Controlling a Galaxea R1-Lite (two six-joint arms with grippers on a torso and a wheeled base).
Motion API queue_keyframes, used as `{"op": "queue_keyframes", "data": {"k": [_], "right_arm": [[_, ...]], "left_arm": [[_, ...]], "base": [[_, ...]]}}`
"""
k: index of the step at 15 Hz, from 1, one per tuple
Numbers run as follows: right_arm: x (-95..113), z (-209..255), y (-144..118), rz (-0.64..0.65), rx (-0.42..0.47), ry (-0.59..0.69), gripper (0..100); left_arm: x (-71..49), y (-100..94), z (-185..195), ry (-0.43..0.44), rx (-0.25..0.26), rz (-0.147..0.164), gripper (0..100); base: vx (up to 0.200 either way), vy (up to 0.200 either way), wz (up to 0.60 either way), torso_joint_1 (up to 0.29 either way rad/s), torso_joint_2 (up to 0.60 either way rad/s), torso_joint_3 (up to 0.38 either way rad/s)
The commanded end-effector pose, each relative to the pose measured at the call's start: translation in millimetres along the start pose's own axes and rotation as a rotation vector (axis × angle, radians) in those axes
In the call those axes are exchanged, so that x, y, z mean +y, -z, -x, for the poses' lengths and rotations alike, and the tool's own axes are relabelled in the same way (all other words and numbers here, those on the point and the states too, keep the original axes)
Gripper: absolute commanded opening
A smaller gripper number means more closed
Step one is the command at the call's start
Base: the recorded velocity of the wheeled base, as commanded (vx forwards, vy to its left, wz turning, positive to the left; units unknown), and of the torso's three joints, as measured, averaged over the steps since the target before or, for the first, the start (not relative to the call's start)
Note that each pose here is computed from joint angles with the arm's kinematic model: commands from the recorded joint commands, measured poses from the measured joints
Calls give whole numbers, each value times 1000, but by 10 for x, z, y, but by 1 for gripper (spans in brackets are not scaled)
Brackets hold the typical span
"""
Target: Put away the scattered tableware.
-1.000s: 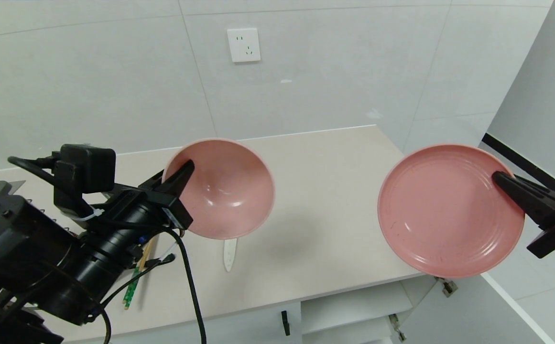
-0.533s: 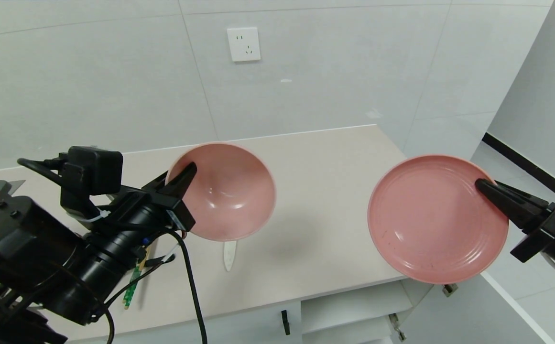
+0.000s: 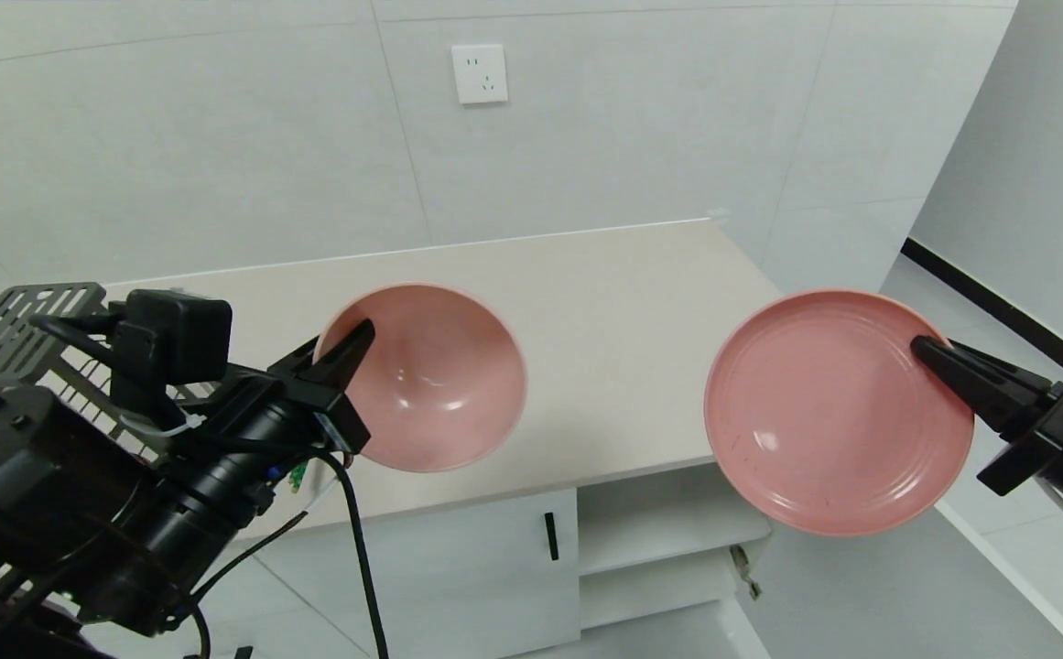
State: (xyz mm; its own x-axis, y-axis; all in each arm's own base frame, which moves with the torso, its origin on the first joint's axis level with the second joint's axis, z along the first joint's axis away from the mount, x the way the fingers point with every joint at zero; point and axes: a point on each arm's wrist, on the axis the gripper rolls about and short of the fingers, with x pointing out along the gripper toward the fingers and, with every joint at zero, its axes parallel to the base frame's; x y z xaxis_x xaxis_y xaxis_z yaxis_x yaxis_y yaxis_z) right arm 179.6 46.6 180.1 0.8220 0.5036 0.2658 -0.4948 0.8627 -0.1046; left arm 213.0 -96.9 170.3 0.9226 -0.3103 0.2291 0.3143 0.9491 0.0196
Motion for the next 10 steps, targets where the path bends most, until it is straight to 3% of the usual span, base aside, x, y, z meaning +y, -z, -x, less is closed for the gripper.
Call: {"op": "queue_keyframes", "data": {"k": [1,5,7,10], "right_arm": [[-1,0,-17,3,-8,0,0],[2,2,-37,6,-17,-1,0],[2,2,-37,7,-17,-1,0],[3,4,-34,7,-16,-1,0]], "left_arm": [[5,-17,56,1,-1,0,0],[15,32,202,4,39,-4,0],[12,16,226,7,34,-2,0],[-82,2,274,53,33,14,0]], "base": [[0,0,0,0,0,0],[0,0,0,0,0,0],[0,0,0,0,0,0],[0,0,0,-162,341,162]]}}
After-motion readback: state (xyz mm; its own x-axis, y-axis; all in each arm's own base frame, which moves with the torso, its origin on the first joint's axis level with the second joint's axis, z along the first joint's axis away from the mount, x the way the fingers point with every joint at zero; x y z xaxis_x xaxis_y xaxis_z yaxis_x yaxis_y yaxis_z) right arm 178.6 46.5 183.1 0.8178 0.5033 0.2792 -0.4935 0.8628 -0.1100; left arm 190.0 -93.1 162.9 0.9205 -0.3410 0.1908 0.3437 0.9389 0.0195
